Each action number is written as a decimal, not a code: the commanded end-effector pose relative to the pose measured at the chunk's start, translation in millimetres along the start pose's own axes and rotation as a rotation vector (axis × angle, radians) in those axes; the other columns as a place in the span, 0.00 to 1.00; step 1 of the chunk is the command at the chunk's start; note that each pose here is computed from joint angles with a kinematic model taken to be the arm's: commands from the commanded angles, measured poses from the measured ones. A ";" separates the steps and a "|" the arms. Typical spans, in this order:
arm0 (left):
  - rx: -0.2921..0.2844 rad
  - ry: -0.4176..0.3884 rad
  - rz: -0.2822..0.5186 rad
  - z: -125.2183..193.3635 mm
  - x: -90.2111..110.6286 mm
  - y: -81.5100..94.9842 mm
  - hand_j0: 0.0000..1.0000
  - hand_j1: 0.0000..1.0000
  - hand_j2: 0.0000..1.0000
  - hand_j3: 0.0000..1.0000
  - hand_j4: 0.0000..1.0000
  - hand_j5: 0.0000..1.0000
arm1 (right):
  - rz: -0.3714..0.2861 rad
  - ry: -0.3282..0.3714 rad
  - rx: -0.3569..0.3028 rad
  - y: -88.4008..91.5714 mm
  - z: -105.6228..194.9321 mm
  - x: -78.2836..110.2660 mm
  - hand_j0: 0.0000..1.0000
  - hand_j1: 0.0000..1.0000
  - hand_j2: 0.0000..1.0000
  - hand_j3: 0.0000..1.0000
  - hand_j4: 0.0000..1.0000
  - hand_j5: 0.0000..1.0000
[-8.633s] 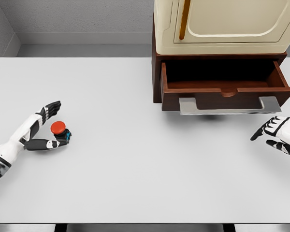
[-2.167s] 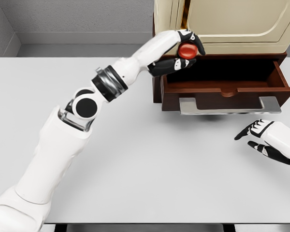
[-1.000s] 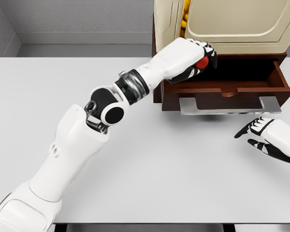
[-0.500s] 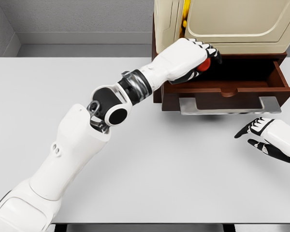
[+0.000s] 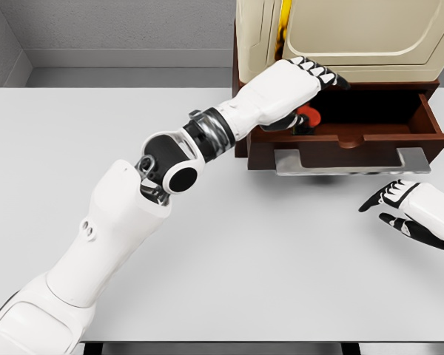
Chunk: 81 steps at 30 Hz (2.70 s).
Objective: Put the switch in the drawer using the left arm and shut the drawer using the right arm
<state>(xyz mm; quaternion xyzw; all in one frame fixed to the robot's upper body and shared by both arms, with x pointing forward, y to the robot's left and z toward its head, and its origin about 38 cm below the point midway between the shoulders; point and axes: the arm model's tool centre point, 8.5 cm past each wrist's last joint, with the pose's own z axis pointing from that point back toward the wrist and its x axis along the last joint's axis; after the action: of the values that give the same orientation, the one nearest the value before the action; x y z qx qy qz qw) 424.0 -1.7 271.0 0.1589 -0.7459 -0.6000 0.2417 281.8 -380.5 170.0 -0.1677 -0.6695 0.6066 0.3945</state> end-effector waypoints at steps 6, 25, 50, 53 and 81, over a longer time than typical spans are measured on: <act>0.020 -0.010 0.011 3.0 1.9 5.6 1.00 1.00 1.00 1.00 1.00 1.00 | -0.003 0.000 -0.004 -1.3 0.0 -0.4 0.57 0.57 0.57 0.57 0.57 0.57; -0.033 -0.407 0.793 74.0 13.2 42.1 1.00 1.00 1.00 1.00 1.00 1.00 | -0.001 0.001 0.001 -1.6 0.5 -0.7 0.57 0.57 0.57 0.57 0.57 0.57; -0.250 0.030 1.093 70.1 -39.4 31.7 1.00 1.00 1.00 1.00 1.00 1.00 | -0.001 0.001 0.001 -1.9 1.0 -0.8 0.57 0.57 0.57 0.57 0.57 0.57; -0.248 0.064 1.091 72.4 -48.3 26.5 1.00 1.00 1.00 1.00 1.00 1.00 | -0.001 0.001 0.001 -1.9 1.0 -0.8 0.57 0.57 0.57 0.57 0.57 0.57; -0.285 0.031 1.111 42.6 -31.1 14.8 1.00 1.00 1.00 1.00 1.00 1.00 | -0.001 0.001 0.001 -1.9 1.0 -0.8 0.57 0.57 0.57 0.57 0.57 0.57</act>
<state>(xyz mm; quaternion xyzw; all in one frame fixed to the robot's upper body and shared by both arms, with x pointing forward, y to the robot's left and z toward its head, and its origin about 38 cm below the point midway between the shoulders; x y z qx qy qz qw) 424.5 49.9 278.0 -0.2789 -0.6289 -0.4829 0.5417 282.0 -382.0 170.9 -0.1683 -0.6675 0.6088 0.3943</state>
